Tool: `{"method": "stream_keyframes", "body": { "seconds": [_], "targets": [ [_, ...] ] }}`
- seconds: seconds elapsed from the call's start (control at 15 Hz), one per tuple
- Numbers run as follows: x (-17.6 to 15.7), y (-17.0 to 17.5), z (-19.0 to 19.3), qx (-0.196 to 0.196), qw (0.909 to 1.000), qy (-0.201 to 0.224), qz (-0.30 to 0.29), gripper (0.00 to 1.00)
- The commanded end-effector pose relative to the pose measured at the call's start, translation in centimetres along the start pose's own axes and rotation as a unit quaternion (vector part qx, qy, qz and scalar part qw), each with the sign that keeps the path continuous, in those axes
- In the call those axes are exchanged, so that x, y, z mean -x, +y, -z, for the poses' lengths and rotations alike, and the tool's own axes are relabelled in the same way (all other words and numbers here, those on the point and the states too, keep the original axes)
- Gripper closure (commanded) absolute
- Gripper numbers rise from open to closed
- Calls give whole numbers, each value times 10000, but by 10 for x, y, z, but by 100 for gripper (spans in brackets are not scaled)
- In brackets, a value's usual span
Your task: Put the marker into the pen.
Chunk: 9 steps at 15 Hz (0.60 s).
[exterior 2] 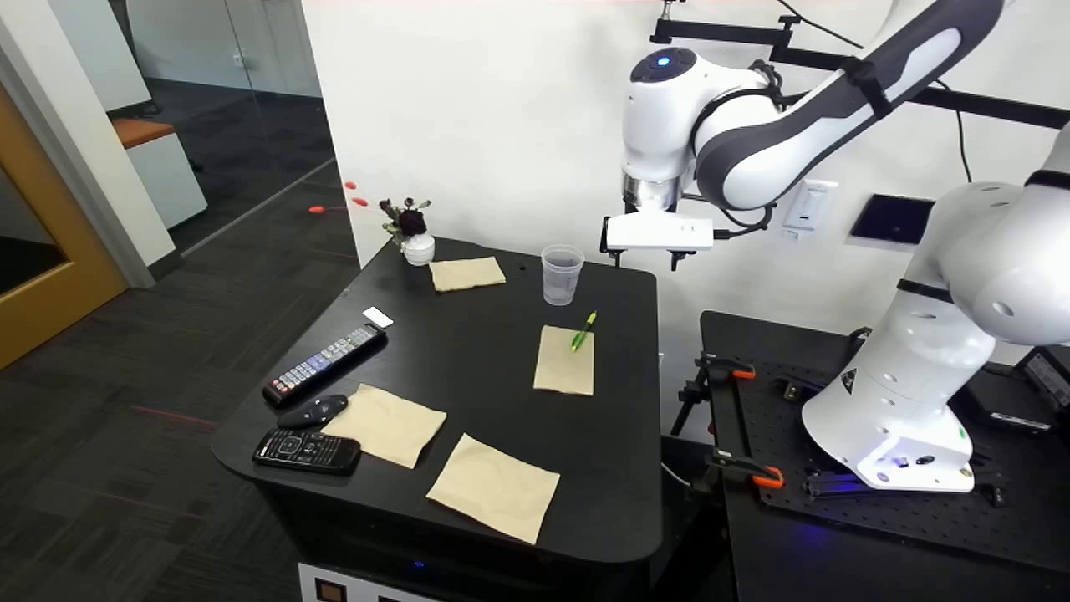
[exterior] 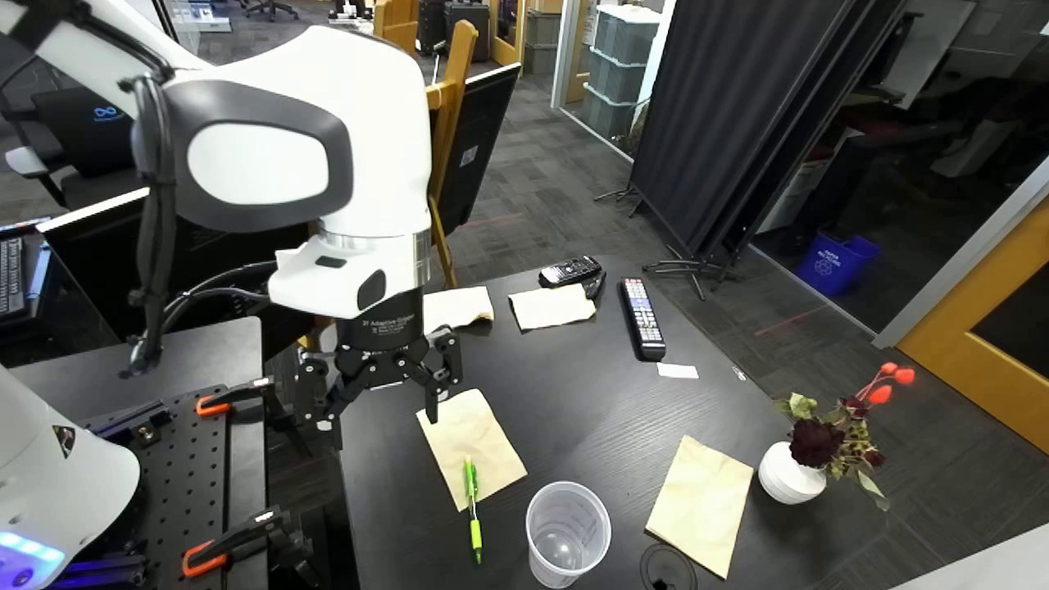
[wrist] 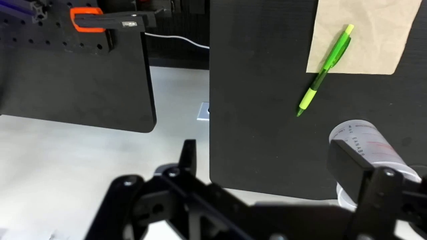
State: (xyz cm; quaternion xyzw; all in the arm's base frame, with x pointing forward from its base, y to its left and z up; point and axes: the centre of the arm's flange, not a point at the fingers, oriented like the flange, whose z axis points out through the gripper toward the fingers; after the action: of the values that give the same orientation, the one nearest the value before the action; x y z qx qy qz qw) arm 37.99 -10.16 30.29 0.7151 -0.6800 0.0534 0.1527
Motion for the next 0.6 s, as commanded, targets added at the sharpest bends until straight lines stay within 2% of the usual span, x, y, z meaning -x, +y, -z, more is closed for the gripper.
{"method": "stream_keyframes", "body": {
  "seconds": [0.0,0.27,0.53],
  "targets": [
    [-5,-12,-39,7,9992,-22,-407,0],
    [-7,-26,-76,-130,9959,-112,-884,0],
    [-6,-44,-106,-213,9943,-160,-1031,0]
  ]
}}
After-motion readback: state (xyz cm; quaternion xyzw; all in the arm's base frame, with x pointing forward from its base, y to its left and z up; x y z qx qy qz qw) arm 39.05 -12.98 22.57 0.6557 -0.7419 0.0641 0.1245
